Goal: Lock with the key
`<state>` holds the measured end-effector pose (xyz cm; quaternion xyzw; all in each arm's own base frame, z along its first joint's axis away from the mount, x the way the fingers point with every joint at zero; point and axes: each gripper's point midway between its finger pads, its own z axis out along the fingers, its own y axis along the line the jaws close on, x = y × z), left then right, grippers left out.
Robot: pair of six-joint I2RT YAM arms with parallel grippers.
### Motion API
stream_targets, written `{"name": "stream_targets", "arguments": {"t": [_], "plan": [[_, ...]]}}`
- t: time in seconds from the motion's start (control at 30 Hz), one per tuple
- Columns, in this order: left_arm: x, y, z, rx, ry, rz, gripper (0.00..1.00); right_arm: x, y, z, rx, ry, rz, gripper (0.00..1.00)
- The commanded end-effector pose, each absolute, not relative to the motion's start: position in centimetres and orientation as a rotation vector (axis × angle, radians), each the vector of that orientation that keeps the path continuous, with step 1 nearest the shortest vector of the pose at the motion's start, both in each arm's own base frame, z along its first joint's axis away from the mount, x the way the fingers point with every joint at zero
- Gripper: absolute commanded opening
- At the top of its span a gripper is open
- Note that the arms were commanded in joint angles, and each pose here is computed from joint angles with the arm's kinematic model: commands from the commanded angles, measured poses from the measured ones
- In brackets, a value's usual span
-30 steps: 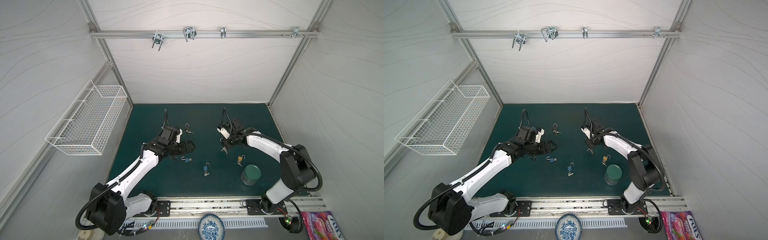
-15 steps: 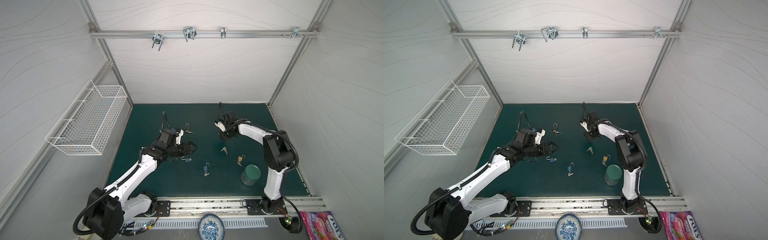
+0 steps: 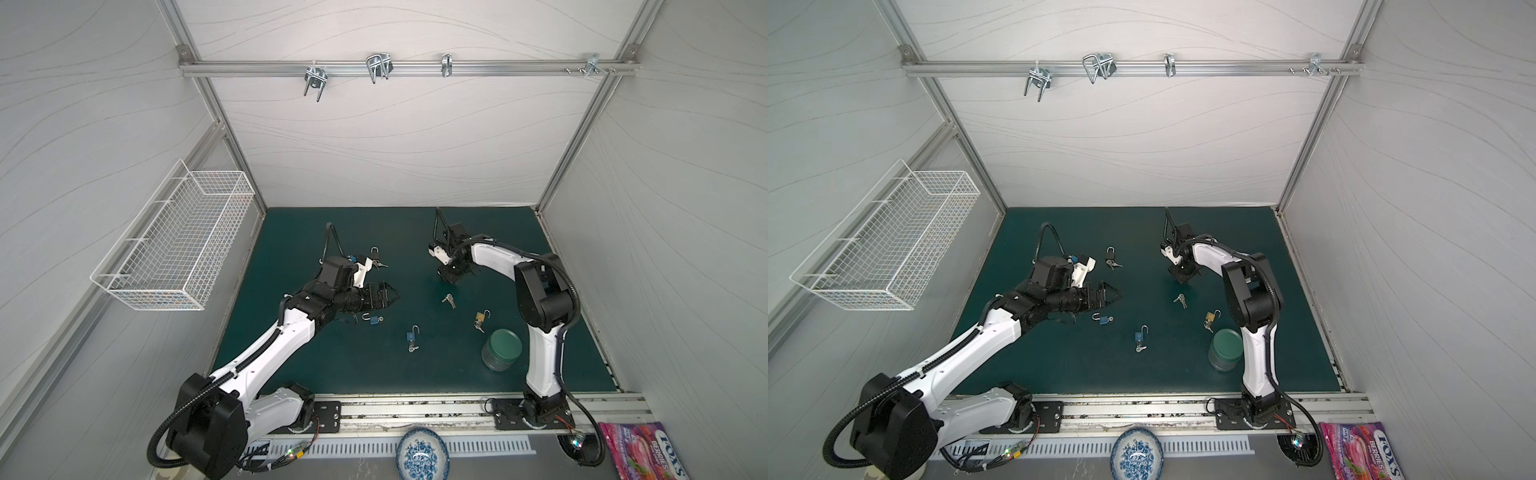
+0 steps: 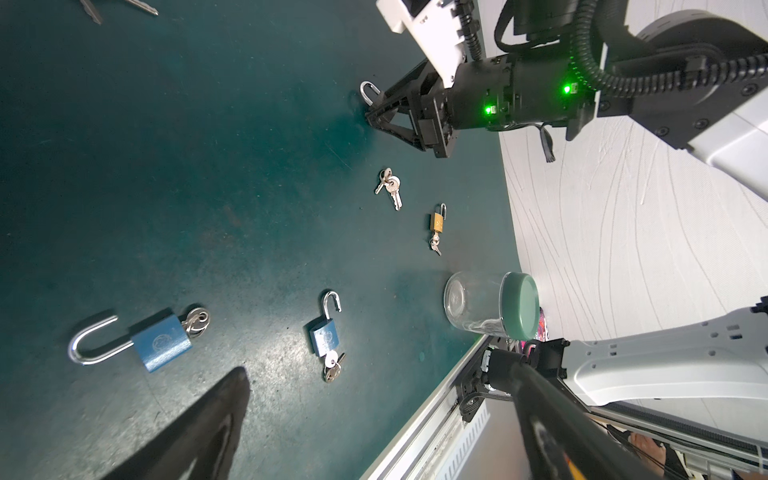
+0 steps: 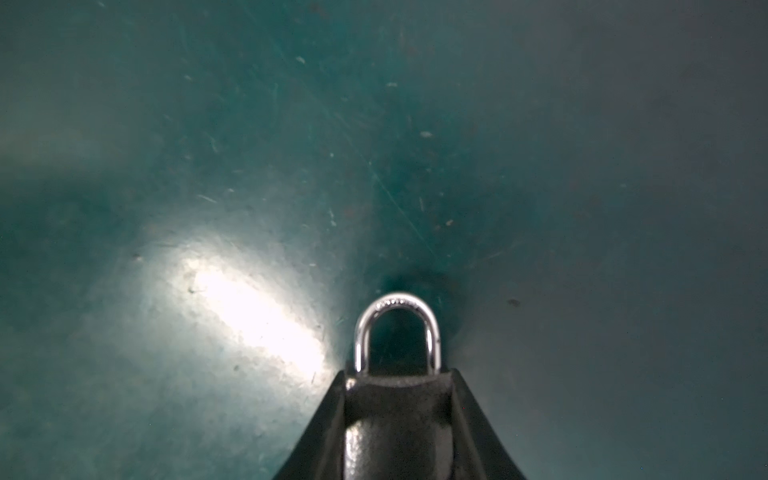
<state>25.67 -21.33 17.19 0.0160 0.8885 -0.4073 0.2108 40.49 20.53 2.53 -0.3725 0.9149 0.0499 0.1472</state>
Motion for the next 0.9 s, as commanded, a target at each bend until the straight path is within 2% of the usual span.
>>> {"name": "stream_targets", "arguments": {"t": [0.0,0.13,0.33,0.4,0.63,0.87], "plan": [[26.0,-21.7,18.3,0.068,2.423,-1.167,0.99,40.6,20.1,2.1,-1.102,2.653,0.116,0.17],[26.0,-21.6,17.8,0.056,2.438,-1.155,0.99,40.7,20.0,1.8,-1.107,2.666,0.098,0.31],[26.3,-20.8,17.4,0.026,2.457,-1.079,0.99,40.8,20.3,2.7,-1.087,2.651,0.121,0.57],[26.5,-20.5,17.2,0.017,2.465,-1.041,0.99,40.8,20.5,3.7,-1.072,2.631,0.143,0.61],[26.1,-21.2,17.3,0.081,2.475,-0.909,0.99,40.3,20.5,10.1,-0.874,2.528,0.187,0.62],[25.0,-23.0,15.7,0.100,2.466,-0.859,0.99,35.6,21.8,13.4,-0.551,2.490,0.392,0.53]]}}
